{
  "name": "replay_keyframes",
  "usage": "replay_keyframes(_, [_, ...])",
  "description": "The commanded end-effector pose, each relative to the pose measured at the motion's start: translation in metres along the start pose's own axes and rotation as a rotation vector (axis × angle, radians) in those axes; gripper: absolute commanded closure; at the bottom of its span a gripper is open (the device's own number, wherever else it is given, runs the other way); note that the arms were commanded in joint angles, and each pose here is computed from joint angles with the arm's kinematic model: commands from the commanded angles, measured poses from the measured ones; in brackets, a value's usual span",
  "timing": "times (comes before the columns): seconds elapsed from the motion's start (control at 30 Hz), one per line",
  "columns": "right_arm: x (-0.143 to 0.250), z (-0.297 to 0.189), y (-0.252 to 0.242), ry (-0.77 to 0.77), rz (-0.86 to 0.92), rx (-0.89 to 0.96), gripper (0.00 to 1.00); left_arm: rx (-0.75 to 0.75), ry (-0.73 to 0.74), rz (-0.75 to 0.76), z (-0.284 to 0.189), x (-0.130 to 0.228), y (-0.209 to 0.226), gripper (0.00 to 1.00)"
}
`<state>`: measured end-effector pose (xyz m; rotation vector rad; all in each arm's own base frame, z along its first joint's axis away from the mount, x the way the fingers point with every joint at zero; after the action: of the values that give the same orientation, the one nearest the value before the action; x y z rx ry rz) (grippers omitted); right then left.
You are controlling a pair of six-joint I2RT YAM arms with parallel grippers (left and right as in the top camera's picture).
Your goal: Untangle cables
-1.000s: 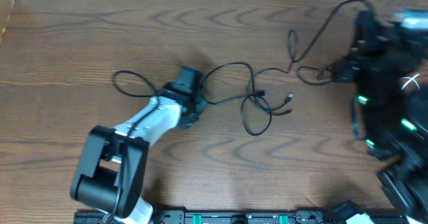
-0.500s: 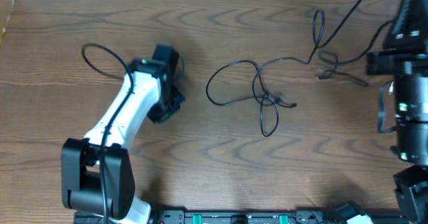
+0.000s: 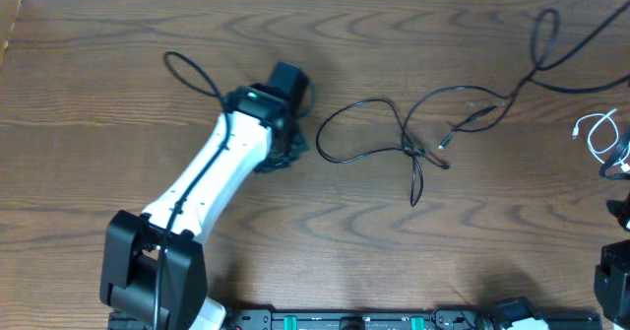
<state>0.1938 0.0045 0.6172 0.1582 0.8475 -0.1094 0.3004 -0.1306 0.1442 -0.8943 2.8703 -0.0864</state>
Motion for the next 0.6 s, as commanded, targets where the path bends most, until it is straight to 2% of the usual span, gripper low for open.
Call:
replay_keyframes(0.0, [0.002,0.004,-0.008,0.01,0.004,0.057,0.99,0.037,-0.03,0.04,0.003,0.012,-0.019,0.7])
replay_keyframes(0.13, [0.01,0.005,-0.006,0.044,-0.005,0.05,0.99,0.152,-0.073,0.036,0.001,0.019,-0.049,0.44])
replay_keyframes(0.27, [0.012,0.005,-0.006,0.055,-0.004,0.048,0.99,0.28,-0.101,0.059,-0.003,0.02,-0.078,0.29])
replay_keyframes(0.33, [0.012,0.005,-0.006,0.053,-0.002,0.048,0.99,0.32,-0.059,0.066,0.0,0.025,-0.086,0.27])
replay_keyframes(0.57, [0.019,0.004,-0.004,0.089,-0.016,0.042,0.99,0.315,0.038,0.115,0.031,0.044,-0.101,0.21])
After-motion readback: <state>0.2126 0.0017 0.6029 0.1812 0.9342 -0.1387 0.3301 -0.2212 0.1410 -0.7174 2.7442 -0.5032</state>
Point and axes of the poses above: each gripper's point midway between its finger pads, its own z axis out along the fingers, its own y axis along the line the jaws close on, x = y × z, the point moved 5 cm from there along -z, back along the fingers, and after that the axes turned 10 degrees about -z, right-handed, at the moved point
